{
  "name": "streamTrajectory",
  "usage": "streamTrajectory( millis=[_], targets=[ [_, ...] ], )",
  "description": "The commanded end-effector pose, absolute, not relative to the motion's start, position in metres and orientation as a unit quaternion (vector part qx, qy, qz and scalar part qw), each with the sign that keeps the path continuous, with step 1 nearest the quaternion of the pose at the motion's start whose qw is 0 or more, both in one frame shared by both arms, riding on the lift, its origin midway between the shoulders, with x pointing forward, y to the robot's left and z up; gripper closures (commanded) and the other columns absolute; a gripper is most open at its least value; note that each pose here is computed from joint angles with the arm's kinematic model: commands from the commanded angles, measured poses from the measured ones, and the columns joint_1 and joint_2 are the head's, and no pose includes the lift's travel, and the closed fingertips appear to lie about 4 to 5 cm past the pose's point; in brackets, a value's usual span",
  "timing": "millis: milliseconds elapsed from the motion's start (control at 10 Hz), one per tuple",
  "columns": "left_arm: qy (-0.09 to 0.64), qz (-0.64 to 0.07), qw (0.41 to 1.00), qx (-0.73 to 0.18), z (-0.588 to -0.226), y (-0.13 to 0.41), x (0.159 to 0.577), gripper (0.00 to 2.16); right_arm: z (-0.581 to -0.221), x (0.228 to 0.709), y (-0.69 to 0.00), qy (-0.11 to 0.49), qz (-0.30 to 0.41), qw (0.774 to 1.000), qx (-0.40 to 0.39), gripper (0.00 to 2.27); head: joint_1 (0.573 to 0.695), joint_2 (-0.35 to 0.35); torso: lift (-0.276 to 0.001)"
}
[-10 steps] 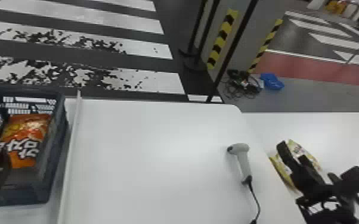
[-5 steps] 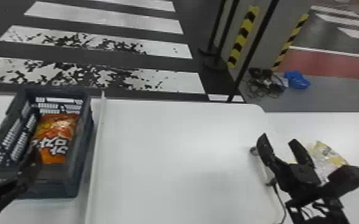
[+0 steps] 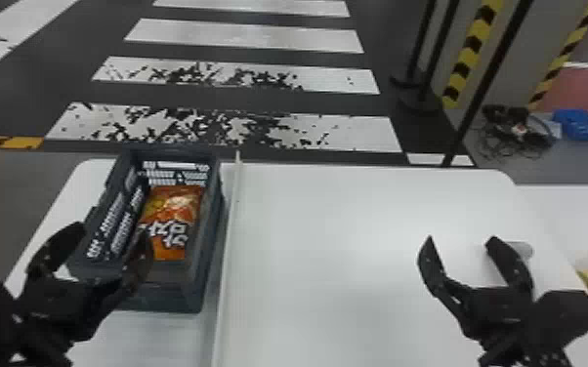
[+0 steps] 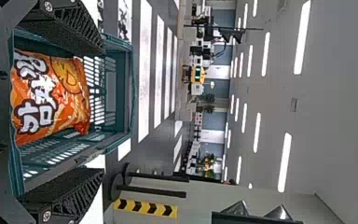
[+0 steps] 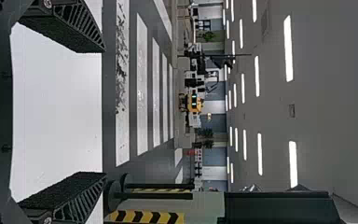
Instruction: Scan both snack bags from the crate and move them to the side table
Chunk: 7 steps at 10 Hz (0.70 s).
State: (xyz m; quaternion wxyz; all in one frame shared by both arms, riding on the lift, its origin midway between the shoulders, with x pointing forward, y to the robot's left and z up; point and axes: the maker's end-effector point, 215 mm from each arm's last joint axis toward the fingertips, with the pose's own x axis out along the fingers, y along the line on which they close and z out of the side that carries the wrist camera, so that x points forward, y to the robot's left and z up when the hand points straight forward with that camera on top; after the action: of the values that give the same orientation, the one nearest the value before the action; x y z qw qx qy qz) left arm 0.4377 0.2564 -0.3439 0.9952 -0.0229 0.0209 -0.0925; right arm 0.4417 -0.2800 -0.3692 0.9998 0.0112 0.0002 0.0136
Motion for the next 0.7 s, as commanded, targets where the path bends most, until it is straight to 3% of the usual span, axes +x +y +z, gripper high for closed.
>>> streamTrajectory(
  millis=[0, 600],
  targets=[
    [0.019, -0.091, 0.995, -0.027, -0.343, 0.257, 0.441, 0.1, -0.37, 0.435, -0.256, -0.007, 0.02, 1.0, 0.012, 0.05, 0.695, -0.032, -0.099],
    [0.051, -0.081, 0.995, -0.004, -0.331, 0.282, 0.485, 0.14, -0.383, 0.424, -0.246, -0.002, 0.016, 1.0, 0.024, 0.05, 0.695, 0.033, -0.099]
  ],
)
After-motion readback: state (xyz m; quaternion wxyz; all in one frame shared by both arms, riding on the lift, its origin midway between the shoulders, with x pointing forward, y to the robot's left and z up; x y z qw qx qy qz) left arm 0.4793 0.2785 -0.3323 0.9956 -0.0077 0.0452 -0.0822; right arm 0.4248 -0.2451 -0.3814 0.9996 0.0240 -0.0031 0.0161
